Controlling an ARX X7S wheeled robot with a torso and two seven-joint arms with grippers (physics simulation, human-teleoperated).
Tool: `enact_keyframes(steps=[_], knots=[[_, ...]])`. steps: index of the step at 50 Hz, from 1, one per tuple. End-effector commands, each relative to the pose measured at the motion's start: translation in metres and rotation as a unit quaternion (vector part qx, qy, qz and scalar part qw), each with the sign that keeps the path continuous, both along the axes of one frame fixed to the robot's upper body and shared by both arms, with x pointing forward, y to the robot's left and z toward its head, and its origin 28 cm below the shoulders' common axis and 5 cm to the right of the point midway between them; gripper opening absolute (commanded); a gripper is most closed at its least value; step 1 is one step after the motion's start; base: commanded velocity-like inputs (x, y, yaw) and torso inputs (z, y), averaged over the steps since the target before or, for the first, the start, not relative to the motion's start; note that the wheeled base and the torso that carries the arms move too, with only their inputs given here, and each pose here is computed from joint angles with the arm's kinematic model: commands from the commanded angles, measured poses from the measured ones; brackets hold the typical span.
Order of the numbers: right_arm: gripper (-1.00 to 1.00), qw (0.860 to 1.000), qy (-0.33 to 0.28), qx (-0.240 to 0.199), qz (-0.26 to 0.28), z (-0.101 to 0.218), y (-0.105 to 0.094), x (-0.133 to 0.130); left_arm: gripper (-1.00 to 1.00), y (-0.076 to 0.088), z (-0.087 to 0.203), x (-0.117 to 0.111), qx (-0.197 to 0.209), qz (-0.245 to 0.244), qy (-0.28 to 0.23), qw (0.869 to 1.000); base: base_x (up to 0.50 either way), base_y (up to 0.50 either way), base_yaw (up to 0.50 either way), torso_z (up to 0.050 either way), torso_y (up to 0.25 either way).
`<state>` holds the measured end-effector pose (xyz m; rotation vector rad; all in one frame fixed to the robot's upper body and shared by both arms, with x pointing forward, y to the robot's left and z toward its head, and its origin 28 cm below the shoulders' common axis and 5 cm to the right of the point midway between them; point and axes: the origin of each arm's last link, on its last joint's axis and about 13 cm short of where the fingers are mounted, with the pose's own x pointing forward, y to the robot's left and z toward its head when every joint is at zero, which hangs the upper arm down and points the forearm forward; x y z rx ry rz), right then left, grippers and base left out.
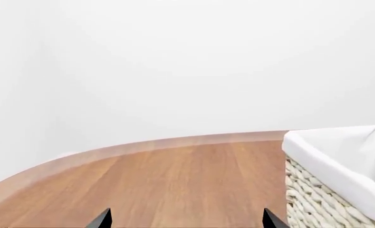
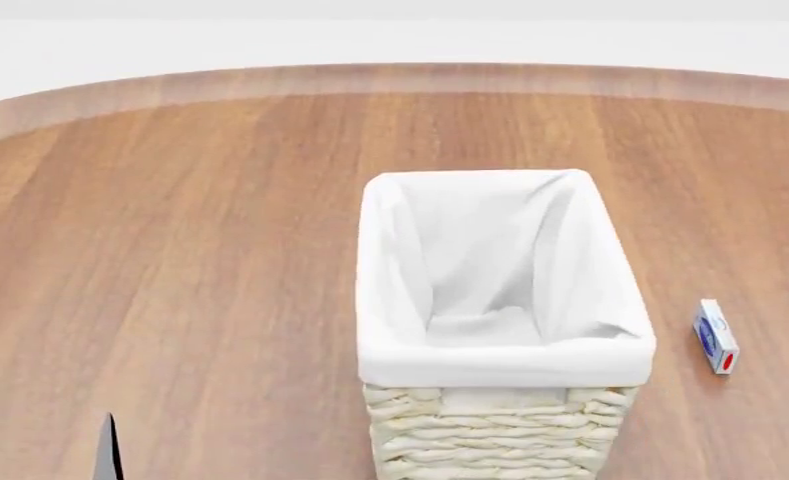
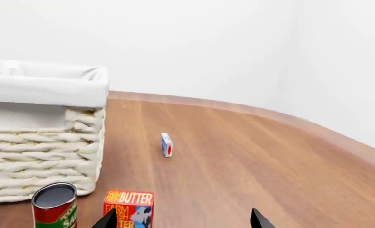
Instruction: Pick up the alphabet soup and put it in the basket.
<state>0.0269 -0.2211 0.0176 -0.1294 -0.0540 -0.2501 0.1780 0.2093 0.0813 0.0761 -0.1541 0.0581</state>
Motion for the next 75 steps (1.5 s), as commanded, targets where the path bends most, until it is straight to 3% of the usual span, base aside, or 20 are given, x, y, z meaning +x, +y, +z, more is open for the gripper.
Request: enact_keyframes(steps=[1,48,75], knots=[[1.00,1.000,0.012,0.006,0.000,-0.016,0.004,-0.002,1.00,0.000,-0.001,0.000,0.000,0.001,0.002,1.000,0.00,0.00,0.00,0.000,0.000],[1.00,0.999,0.040,0.032,-0.015,-0.052,0.009,0.001,1.00,0.000,-0.002,0.000,-0.003,0.003,0.005,1.000,0.00,0.00,0.00,0.000,0.000],[1.00,0.998,0.037,0.038,-0.019,-0.074,0.015,0.030,1.00,0.001,-0.004,0.000,-0.007,0.005,0.007,1.000,0.00,0.00,0.00,0.000,0.000]])
